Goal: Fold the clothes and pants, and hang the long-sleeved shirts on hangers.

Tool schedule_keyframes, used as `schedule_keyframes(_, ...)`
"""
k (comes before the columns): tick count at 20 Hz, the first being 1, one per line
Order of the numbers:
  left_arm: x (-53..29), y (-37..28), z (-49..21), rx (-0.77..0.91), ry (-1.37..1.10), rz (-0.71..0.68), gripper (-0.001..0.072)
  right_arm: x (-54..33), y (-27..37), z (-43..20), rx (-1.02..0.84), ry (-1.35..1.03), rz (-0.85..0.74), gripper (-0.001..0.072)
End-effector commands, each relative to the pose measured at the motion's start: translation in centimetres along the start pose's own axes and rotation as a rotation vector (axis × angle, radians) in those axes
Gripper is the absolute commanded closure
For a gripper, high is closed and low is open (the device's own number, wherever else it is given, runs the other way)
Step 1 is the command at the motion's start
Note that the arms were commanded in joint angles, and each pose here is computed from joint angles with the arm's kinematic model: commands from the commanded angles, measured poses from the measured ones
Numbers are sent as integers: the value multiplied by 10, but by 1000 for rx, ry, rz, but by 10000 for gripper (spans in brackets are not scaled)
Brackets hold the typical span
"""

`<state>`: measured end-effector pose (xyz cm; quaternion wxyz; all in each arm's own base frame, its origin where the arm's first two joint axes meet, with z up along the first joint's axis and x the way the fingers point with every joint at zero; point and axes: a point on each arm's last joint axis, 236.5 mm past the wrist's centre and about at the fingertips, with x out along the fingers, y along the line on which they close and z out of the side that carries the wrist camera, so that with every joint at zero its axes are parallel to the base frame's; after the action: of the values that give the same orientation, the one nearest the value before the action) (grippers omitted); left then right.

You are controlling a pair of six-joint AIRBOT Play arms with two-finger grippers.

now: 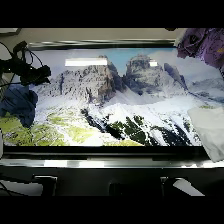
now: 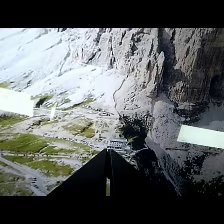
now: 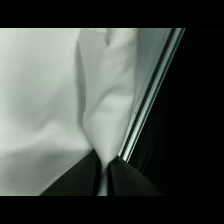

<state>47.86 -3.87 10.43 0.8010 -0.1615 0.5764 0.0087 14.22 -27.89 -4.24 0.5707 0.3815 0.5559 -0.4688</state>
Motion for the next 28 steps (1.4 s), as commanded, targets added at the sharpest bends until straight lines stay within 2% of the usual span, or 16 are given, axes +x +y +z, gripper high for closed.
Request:
schedule_keyframes(1, 0, 0, -1, 0, 3, 1, 691, 7, -15, -8, 7, 20, -61, 685)
schedule_keyframes(4, 0, 0, -1, 0, 3, 1, 691, 12, -19, -17, 5, 47, -77, 684)
schedule_keyframes(5, 0, 0, -1, 0, 3, 1, 691, 14, -21, -20, 11, 56, -86, 646)
schedule_keyframes(6, 0, 0, -1, 0, 3, 1, 691, 14, -23, -20, 22, 54, -97, 460)
schedule_keyframes(7, 0, 0, -1, 0, 3, 1, 691, 12, -23, -17, 29, 39, -95, 213)
schedule_keyframes(8, 0, 0, -1, 0, 3, 1, 691, 8, -21, -12, 32, 16, -83, 171)
schedule_keyframes(10, 0, 0, -1, 0, 3, 1, 691, -18, -1, 14, 36, -113, 19, 174)
schedule_keyframes(11, 0, 0, 0, 0, 2, 0, 691, -40, 19, 33, 20, -215, 119, 213)
schedule_keyframes(12, 0, 0, 0, 1, 1, 0, 691, -68, 44, 50, -9, -322, 242, 325)
schedule_keyframes(13, 0, 0, 0, 1, 0, 0, 691, -92, 69, 58, -50, -395, 341, 376)
schedule_keyframes(14, -1, 0, 0, 5, -3, -1, 691, -109, 93, 58, -111, -435, 406, 382)
schedule_keyframes(16, -6, -2, 2, 66, -18, -4, 691, -124, 145, 34, -288, -435, 465, 472)
schedule_keyframes(17, -12, -3, 4, 96, -36, -8, 692, -127, 175, 10, -401, -421, 488, 572)
schedule_keyframes(19, -26, -8, 12, 174, -101, -18, 692, -136, 234, -47, -631, -399, 541, 662)
schedule_keyframes(23, -39, -7, 7, 261, -229, -28, 693, -158, 310, -175, -1010, -380, 658, 684)
schedule_keyframes(28, -45, 3, -24, 323, -291, -21, 692, -169, 326, -294, -1305, -319, 734, 684)
